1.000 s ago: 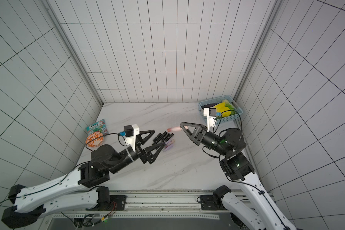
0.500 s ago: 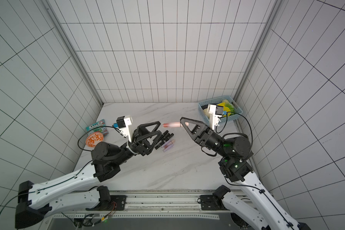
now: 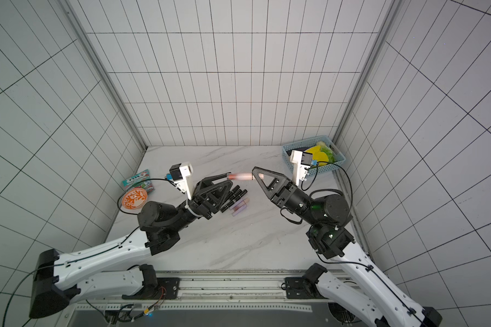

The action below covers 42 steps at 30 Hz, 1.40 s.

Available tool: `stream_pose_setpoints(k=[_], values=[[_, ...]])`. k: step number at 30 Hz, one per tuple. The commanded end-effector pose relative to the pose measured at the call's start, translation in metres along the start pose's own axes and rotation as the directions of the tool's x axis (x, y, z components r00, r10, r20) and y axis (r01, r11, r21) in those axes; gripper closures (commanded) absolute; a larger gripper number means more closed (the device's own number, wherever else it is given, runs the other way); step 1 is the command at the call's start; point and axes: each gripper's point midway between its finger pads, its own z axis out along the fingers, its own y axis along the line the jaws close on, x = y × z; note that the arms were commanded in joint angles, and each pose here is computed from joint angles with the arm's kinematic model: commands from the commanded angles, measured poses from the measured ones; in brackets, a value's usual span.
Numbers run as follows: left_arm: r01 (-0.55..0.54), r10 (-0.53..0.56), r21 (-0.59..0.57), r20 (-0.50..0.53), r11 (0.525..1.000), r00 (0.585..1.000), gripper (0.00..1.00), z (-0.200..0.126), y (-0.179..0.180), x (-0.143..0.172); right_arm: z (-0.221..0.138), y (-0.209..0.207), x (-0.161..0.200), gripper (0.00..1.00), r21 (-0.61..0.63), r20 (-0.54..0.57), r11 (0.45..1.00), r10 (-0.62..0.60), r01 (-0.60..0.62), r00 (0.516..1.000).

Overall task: Arrange the lipsticks in the organizer
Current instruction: Pick up the lipstick at the center of the board, then place the lipstick in the storage box.

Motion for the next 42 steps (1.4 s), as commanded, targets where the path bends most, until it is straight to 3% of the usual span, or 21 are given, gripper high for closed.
stream_pose_setpoints(k=[1, 9, 14, 17, 19, 22, 23, 24, 27, 29, 32, 38, 42], values=[[-0.021, 0.021, 0.012, 0.036, 1.000, 0.999, 0.63, 0.001, -0.006, -0.013, 0.001, 0.000, 0.003, 0.92, -0.013, 0.007, 1.000, -0.010, 0.010, 1.000], [-0.033, 0.033, -0.002, 0.035, 0.999, 0.999, 0.65, 0.000, -0.002, -0.011, 0.006, -0.001, 0.007, 0.92, -0.015, -0.002, 1.000, -0.007, 0.007, 1.000], [-0.043, 0.043, -0.013, 0.037, 0.999, 0.998, 0.87, -0.002, -0.002, -0.013, 0.008, 0.000, 0.009, 0.90, -0.016, -0.011, 1.000, -0.005, 0.004, 1.000], [-0.049, 0.050, -0.028, 0.029, 0.998, 0.998, 0.94, -0.003, 0.001, -0.012, 0.008, -0.001, 0.010, 0.82, -0.012, -0.013, 1.000, -0.004, 0.004, 1.000], [-0.062, 0.063, -0.053, 0.019, 0.997, 0.998, 0.96, -0.005, 0.004, -0.012, 0.006, -0.003, 0.011, 0.63, 0.004, -0.017, 1.000, -0.016, 0.016, 1.000], [-0.119, 0.118, -0.132, -0.016, 0.984, 0.993, 0.97, -0.010, 0.015, -0.012, -0.007, -0.018, 0.012, 0.08, 0.141, -0.048, 0.986, -0.086, 0.092, 0.995], [-0.152, 0.147, -0.174, -0.040, 0.973, 0.988, 0.97, -0.013, 0.020, -0.012, -0.016, -0.026, 0.009, 0.01, 0.231, -0.069, 0.961, -0.139, 0.151, 0.988], [-0.185, 0.175, -0.215, -0.065, 0.959, 0.982, 0.97, -0.017, 0.027, -0.012, -0.028, -0.037, 0.008, 0.01, 0.327, -0.098, 0.924, -0.176, 0.199, 0.979], [-0.310, 0.259, -0.351, -0.184, 0.884, 0.948, 0.97, -0.029, 0.054, -0.011, -0.070, -0.068, -0.004, 0.01, 0.563, -0.181, 0.751, -0.296, 0.345, 0.938], [-0.380, 0.282, -0.431, -0.276, 0.818, 0.919, 0.97, -0.039, 0.081, -0.008, -0.095, -0.088, -0.010, 0.01, 0.667, -0.245, 0.619, -0.343, 0.415, 0.907], [-0.446, 0.274, -0.513, -0.378, 0.733, 0.885, 0.97, -0.052, 0.125, -0.007, -0.116, -0.112, -0.010, 0.01, 0.739, -0.334, 0.472, -0.363, 0.481, 0.870], [-0.544, 0.204, -0.574, -0.551, 0.612, 0.810, 0.97, -0.060, 0.214, 0.010, -0.128, -0.143, -0.007, 0.01, 0.773, -0.443, 0.315, -0.353, 0.551, 0.824], [-0.605, 0.179, -0.552, -0.636, 0.574, 0.750, 0.96, -0.049, 0.257, 0.028, -0.137, -0.163, -0.007, 0.01, 0.788, -0.483, 0.235, -0.338, 0.569, 0.808]])
